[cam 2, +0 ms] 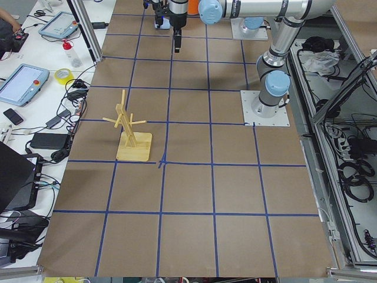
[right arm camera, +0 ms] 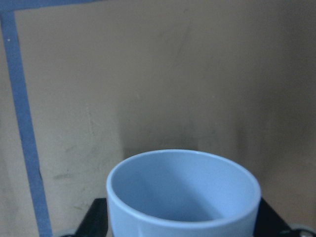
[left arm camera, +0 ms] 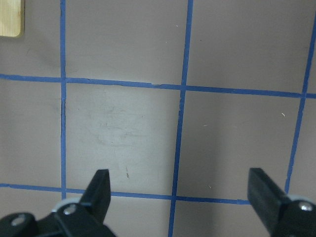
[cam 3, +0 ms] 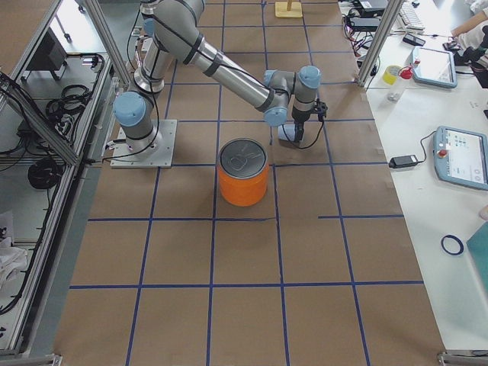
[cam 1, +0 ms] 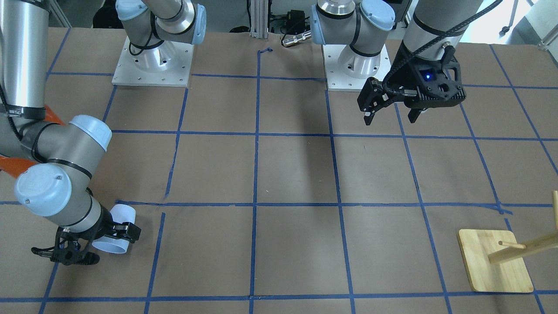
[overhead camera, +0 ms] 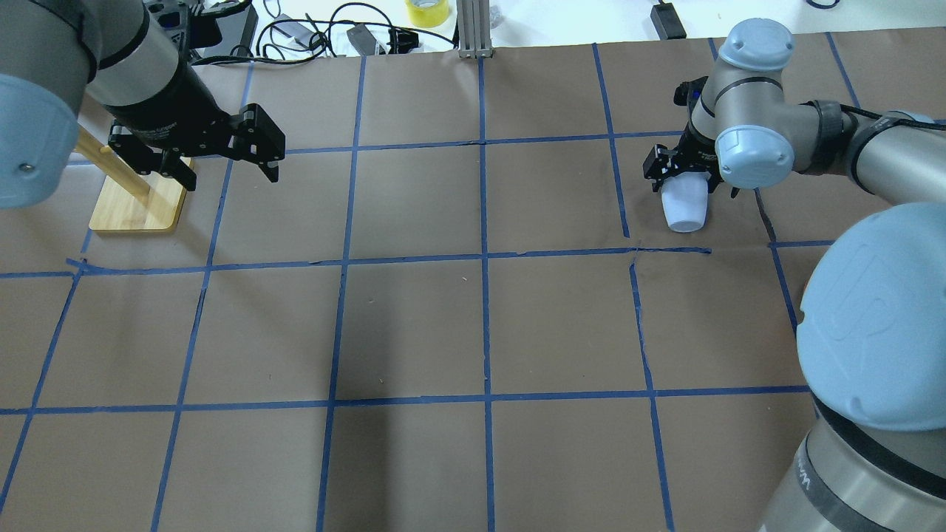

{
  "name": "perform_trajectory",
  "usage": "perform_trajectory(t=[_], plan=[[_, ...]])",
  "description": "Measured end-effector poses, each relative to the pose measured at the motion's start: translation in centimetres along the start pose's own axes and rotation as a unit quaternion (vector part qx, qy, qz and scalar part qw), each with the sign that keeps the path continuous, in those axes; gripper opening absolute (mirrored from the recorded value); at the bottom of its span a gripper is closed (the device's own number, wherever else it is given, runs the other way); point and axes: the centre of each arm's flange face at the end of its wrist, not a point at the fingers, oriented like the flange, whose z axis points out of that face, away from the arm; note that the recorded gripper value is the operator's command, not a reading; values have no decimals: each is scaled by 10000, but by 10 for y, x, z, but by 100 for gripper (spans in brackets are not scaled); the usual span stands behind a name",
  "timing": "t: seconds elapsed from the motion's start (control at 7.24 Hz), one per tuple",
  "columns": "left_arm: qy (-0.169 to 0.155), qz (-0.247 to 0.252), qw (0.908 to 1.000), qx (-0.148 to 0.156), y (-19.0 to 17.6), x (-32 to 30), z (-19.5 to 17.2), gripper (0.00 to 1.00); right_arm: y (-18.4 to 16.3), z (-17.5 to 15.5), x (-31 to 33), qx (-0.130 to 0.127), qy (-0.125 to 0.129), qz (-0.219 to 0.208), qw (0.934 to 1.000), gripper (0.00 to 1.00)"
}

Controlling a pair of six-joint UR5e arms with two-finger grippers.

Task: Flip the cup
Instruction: 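Lift the white cup and carry it toward the left arm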

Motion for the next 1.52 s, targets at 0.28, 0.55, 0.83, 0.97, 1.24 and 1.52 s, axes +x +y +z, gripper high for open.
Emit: perform_trajectory(t=[0.28, 0.55, 0.83, 0.97, 1.24, 1.52], plan=[[2, -2, 10000, 5, 0, 0, 0, 100, 0, 5, 0, -38, -8, 8, 10000, 36], [3, -2, 10000, 6, 0, 0, 0, 100, 0, 4, -3, -47, -166, 0, 9999, 2], [3, -3, 10000, 6, 0, 0, -1, 100, 4, -8, -7, -37, -233, -66, 9997, 0], [3, -3, 10000, 7, 0, 0, -1, 100, 7, -21, -12, 20, -245, -176, 9995, 0], [3, -3, 10000, 16, 0, 0, -1, 100, 21, -55, -63, 211, -302, -706, 9968, 0], [-2, -15, 10000, 39, -1, -1, -2, 100, 48, -73, -151, 372, -372, -1958, 9792, 0]])
